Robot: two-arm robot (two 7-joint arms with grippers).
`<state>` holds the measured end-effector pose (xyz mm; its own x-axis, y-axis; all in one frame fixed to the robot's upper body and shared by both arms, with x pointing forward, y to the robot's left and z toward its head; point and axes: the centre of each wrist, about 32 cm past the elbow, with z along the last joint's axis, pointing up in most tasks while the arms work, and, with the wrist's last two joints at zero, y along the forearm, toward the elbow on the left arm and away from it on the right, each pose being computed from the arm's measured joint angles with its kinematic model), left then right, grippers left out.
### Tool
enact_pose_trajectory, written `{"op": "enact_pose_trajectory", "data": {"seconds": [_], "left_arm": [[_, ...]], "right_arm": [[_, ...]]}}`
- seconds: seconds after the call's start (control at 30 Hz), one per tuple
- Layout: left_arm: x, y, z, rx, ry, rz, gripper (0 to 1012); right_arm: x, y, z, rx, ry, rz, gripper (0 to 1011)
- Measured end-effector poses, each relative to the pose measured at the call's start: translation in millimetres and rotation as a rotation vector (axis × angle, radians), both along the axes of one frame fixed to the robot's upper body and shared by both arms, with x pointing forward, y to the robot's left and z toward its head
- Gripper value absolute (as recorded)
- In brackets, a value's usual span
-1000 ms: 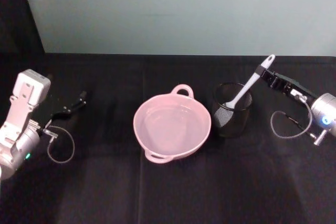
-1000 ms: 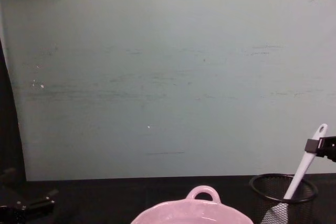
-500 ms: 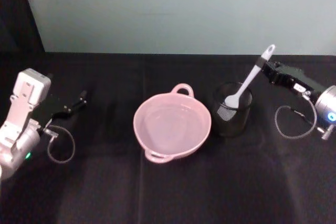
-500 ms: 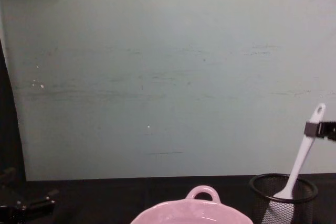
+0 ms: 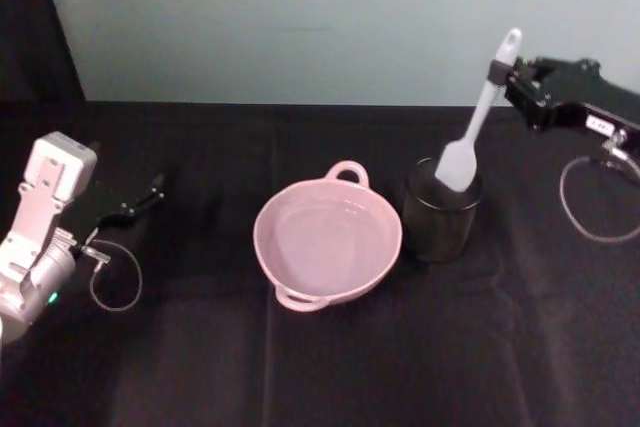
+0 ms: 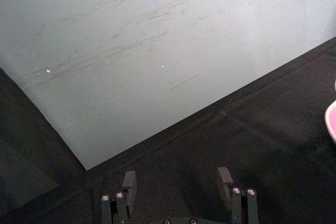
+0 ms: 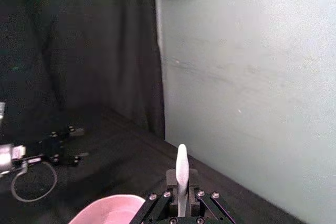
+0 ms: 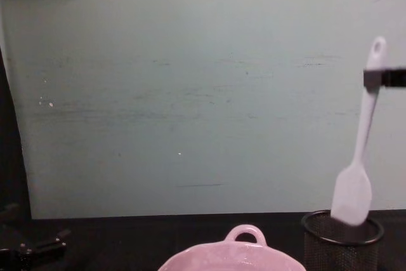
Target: Use the one hand to pick up the spoon and stir the clear water in the bowl.
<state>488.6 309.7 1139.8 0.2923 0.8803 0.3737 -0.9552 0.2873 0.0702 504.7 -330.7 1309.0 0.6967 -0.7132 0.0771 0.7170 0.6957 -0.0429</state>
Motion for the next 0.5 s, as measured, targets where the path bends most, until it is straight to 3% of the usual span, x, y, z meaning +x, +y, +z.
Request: {"op": "enact_pose_trajectory", "data": {"seconds": [0.2, 0.33, 0.5], "left_arm": [[0.0, 0.0, 0.0, 0.000, 0.000, 0.000, 1011], [0.0, 0.0, 0.0, 0.000, 0.000, 0.000, 1011], [0.0, 0.0, 0.0, 0.000, 0.000, 0.000, 1011]], "right_arm": [[2.3, 5.4, 30.0, -0.053, -0.029, 0.069, 117], [8.7, 17.6, 49.6, -0.080, -0.019, 0.134, 117], [14.8, 39.5, 58.5, -0.100, -0.004, 0.215, 117]]}}
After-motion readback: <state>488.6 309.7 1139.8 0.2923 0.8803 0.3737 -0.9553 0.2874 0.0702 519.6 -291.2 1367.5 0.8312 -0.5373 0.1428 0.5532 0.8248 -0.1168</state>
